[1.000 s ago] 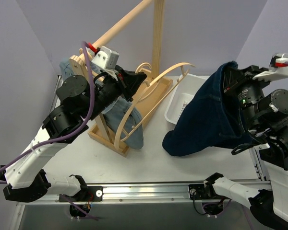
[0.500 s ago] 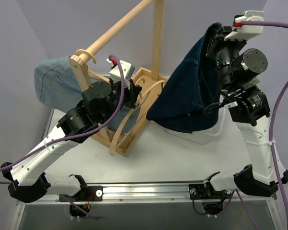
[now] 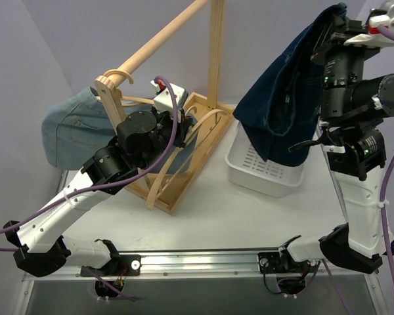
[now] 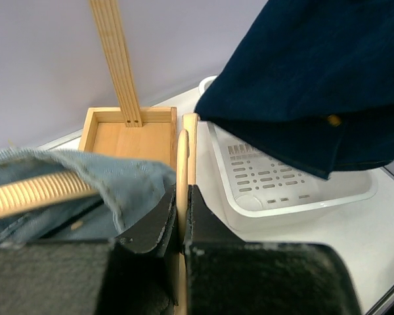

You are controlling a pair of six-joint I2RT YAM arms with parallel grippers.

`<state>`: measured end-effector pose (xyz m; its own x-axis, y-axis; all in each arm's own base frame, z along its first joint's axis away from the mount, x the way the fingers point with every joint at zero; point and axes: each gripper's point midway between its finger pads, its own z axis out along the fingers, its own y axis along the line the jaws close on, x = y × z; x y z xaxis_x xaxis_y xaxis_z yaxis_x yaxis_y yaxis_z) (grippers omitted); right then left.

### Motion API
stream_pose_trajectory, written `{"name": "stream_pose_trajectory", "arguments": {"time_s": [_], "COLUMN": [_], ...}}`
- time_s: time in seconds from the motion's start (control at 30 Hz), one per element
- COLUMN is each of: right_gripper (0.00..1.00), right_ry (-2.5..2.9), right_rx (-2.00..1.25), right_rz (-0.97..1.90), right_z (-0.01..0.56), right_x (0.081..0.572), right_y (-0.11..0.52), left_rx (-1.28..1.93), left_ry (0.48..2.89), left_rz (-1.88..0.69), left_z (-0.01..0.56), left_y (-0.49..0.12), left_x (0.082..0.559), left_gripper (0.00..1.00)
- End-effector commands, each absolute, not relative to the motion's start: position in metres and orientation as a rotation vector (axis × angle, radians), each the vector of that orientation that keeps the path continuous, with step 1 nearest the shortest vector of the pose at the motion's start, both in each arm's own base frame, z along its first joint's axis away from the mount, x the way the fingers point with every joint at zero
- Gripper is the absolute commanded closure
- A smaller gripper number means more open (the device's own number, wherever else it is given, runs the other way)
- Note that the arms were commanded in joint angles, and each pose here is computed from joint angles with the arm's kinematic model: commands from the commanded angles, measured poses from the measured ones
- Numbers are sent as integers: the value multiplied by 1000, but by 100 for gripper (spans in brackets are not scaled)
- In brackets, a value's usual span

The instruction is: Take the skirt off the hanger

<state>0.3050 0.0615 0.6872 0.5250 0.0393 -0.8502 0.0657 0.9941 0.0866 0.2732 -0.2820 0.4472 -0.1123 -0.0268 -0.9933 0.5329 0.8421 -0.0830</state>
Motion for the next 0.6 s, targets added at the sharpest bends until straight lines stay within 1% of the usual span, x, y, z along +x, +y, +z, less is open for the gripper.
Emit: {"name": "stream_pose_trajectory", "arguments": {"time_s": [0.0, 0.2, 0.4, 0.47, 0.57], "right_gripper": [100, 100, 100, 100, 100], "right_ry": [827, 890, 972, 1004, 1029], "right_rx": [202, 180, 150, 153, 188], "right_rz": [-13, -64, -113, -130, -121], "right_z": [738, 716, 683, 669, 651], "right_x": [261, 291, 341, 362, 377], "right_y": [31, 43, 55, 44, 32], "left_rx": [383, 392, 398, 399, 400], "left_ry": [1587, 1591, 1596, 1592, 1594], "left_rz": [-502, -532, -532, -538, -534], "left_z": [461, 458, 456, 457, 455], "left_y": [-280, -281, -275, -273, -269], "left_x": [276, 272, 267, 264, 261], "left_gripper": [98, 98, 98, 98, 98]}}
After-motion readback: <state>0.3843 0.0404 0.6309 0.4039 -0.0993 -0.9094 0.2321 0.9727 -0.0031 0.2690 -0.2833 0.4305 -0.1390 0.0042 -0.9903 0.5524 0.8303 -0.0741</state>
